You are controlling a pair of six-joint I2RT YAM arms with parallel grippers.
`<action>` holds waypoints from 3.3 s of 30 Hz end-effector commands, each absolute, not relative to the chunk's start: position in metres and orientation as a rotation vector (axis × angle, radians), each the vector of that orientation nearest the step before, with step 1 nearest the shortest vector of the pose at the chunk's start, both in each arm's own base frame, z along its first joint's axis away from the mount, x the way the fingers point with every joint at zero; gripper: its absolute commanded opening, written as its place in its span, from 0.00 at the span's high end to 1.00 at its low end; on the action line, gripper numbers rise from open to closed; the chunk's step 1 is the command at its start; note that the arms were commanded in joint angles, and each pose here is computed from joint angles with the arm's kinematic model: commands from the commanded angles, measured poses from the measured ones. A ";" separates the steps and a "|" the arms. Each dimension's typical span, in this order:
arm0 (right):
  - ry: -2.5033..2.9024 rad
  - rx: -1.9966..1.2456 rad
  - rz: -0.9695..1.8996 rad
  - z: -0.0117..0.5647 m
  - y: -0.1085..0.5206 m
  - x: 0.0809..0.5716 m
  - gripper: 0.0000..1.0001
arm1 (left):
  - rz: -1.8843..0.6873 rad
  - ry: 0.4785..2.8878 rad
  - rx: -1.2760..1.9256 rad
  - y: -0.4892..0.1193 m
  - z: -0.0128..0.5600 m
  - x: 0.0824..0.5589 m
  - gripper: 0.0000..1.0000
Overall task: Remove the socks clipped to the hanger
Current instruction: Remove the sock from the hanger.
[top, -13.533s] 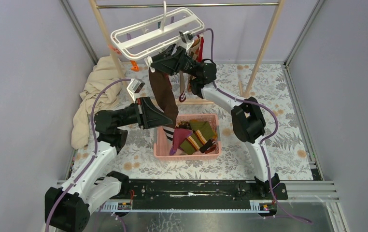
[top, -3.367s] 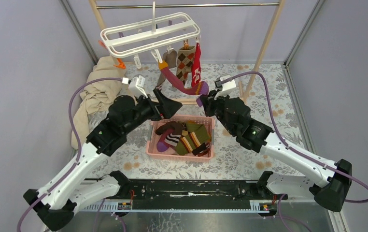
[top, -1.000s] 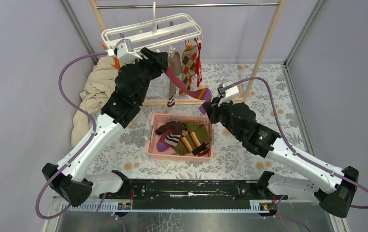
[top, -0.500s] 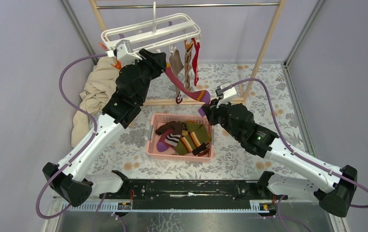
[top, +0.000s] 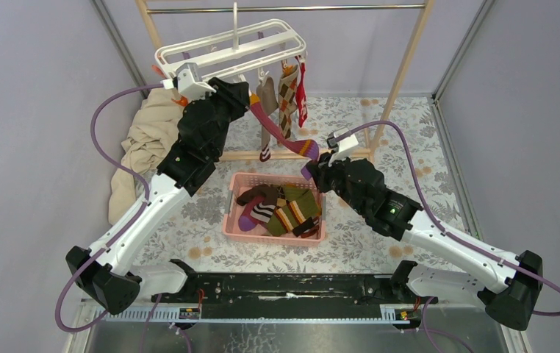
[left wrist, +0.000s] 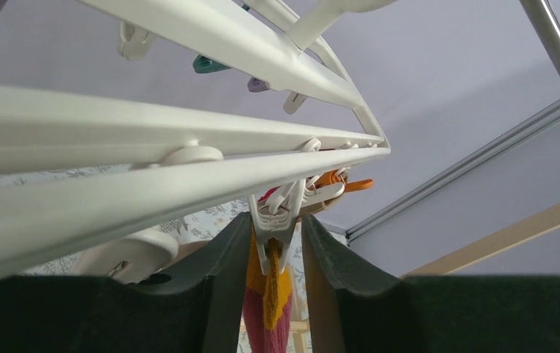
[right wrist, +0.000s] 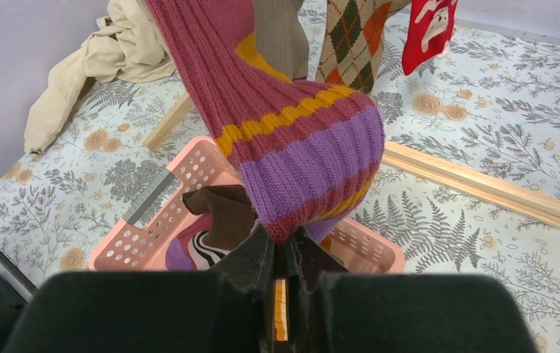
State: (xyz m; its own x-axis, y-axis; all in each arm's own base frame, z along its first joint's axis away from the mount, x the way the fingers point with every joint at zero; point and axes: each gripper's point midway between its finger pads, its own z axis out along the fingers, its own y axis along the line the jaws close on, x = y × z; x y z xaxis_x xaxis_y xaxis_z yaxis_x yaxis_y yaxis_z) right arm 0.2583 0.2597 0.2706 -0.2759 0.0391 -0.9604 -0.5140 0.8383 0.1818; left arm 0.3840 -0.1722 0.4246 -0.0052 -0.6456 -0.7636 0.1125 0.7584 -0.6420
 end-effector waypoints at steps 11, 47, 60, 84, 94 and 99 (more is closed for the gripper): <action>1.738 -0.360 0.646 0.281 0.273 0.255 1.00 | -0.610 1.366 -0.516 -0.157 0.444 0.388 0.72; 1.763 -0.400 0.657 0.269 0.277 0.250 1.00 | -0.605 1.311 -0.553 -0.156 0.455 0.398 0.44; 1.778 -0.410 0.655 0.261 0.277 0.249 1.00 | -0.587 1.299 -0.562 -0.150 0.456 0.396 0.67; 1.804 -0.468 0.678 0.244 0.265 0.229 1.00 | -0.616 1.290 -0.520 -0.152 0.456 0.396 0.43; 1.799 -0.477 0.689 0.243 0.264 0.225 1.00 | -0.627 1.302 -0.520 -0.157 0.452 0.403 0.70; 1.795 -0.484 0.700 0.246 0.266 0.224 1.00 | -0.627 1.301 -0.516 -0.157 0.456 0.403 0.80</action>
State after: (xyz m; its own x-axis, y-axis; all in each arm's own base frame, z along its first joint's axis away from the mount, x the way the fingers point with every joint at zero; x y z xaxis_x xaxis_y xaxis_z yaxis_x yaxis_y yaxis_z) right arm 0.2269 0.2604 0.2275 -0.3565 -0.0187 -0.9341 -0.6023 0.7689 0.2144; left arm 0.4006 -0.1613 0.4422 0.1083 -0.6732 -0.7315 0.1216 0.7392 -0.6624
